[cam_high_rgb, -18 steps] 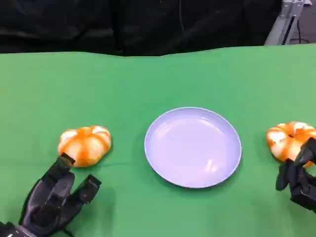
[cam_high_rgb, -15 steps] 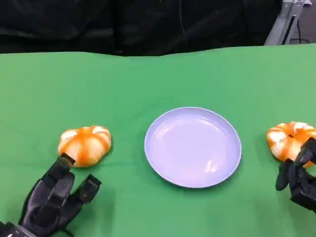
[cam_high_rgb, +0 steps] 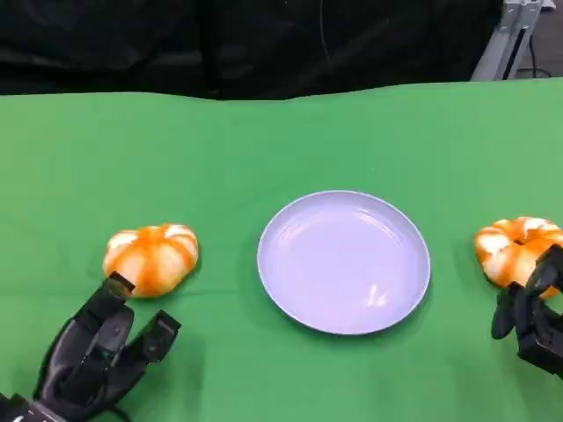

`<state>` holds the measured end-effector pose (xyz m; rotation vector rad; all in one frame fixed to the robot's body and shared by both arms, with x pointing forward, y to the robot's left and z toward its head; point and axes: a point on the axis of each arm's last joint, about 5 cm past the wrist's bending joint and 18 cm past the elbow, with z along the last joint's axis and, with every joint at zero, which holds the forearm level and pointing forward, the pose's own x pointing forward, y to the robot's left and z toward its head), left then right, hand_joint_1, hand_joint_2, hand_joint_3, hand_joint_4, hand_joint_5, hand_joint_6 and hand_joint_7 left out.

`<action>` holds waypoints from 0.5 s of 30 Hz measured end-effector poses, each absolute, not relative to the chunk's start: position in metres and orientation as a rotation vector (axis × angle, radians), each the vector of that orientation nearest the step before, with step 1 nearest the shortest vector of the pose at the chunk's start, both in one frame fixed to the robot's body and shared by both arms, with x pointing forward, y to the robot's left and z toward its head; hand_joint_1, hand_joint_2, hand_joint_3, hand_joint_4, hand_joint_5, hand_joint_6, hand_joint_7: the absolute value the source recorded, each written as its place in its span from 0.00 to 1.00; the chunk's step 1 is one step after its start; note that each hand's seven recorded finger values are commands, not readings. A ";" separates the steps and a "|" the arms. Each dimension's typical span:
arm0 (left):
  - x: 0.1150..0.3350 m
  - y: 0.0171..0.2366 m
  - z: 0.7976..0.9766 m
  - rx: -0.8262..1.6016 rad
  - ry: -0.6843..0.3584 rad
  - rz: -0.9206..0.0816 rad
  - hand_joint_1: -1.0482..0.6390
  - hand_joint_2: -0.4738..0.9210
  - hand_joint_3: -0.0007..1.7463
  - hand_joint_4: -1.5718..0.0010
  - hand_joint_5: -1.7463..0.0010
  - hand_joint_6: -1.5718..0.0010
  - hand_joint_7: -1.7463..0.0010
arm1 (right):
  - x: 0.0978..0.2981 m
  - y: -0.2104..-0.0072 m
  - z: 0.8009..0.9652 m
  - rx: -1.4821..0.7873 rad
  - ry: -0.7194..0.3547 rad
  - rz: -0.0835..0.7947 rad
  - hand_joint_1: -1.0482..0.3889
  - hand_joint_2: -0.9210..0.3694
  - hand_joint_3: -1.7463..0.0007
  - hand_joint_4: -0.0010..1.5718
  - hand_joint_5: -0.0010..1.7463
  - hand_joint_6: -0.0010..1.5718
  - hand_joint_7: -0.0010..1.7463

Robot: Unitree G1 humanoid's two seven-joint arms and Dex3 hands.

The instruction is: Grasp the bread from the table and place it into the plate.

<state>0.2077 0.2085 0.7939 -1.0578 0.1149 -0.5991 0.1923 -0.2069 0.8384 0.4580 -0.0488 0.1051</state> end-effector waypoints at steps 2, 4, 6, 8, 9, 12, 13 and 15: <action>0.208 0.209 0.794 -1.055 0.115 -0.599 0.52 0.77 0.61 0.47 0.00 0.47 0.14 | 0.192 -0.207 0.838 0.459 -0.047 0.105 0.70 0.40 0.14 0.59 1.00 0.49 0.99; 0.208 0.209 0.794 -1.050 0.121 -0.600 0.52 0.77 0.61 0.47 0.00 0.47 0.15 | 0.192 -0.207 0.838 0.459 -0.046 0.106 0.70 0.41 0.14 0.59 1.00 0.49 0.98; 0.208 0.209 0.794 -1.048 0.122 -0.600 0.52 0.77 0.60 0.47 0.00 0.46 0.17 | 0.192 -0.207 0.838 0.460 -0.047 0.108 0.70 0.41 0.14 0.59 1.00 0.49 0.98; 0.208 0.209 0.794 -1.045 0.124 -0.601 0.52 0.77 0.59 0.47 0.00 0.44 0.19 | 0.192 -0.207 0.838 0.460 -0.048 0.109 0.70 0.41 0.14 0.59 1.00 0.49 0.98; 0.208 0.209 0.794 -1.042 0.124 -0.601 0.52 0.78 0.59 0.47 0.00 0.43 0.21 | 0.192 -0.207 0.838 0.460 -0.048 0.109 0.70 0.41 0.14 0.59 1.00 0.49 0.98; 0.210 0.209 0.796 -1.003 0.111 -0.581 0.54 0.77 0.59 0.47 0.02 0.41 0.26 | 0.192 -0.207 0.838 0.459 -0.047 0.109 0.70 0.40 0.14 0.59 1.00 0.49 0.98; 0.211 0.209 0.798 -0.979 0.101 -0.572 0.54 0.77 0.60 0.47 0.02 0.40 0.28 | 0.192 -0.207 0.838 0.459 -0.047 0.109 0.70 0.40 0.14 0.59 1.00 0.49 0.99; 0.213 0.209 0.801 -0.934 0.082 -0.553 0.54 0.76 0.60 0.47 0.03 0.39 0.30 | 0.192 -0.207 0.838 0.459 -0.047 0.109 0.70 0.40 0.14 0.59 1.00 0.49 0.99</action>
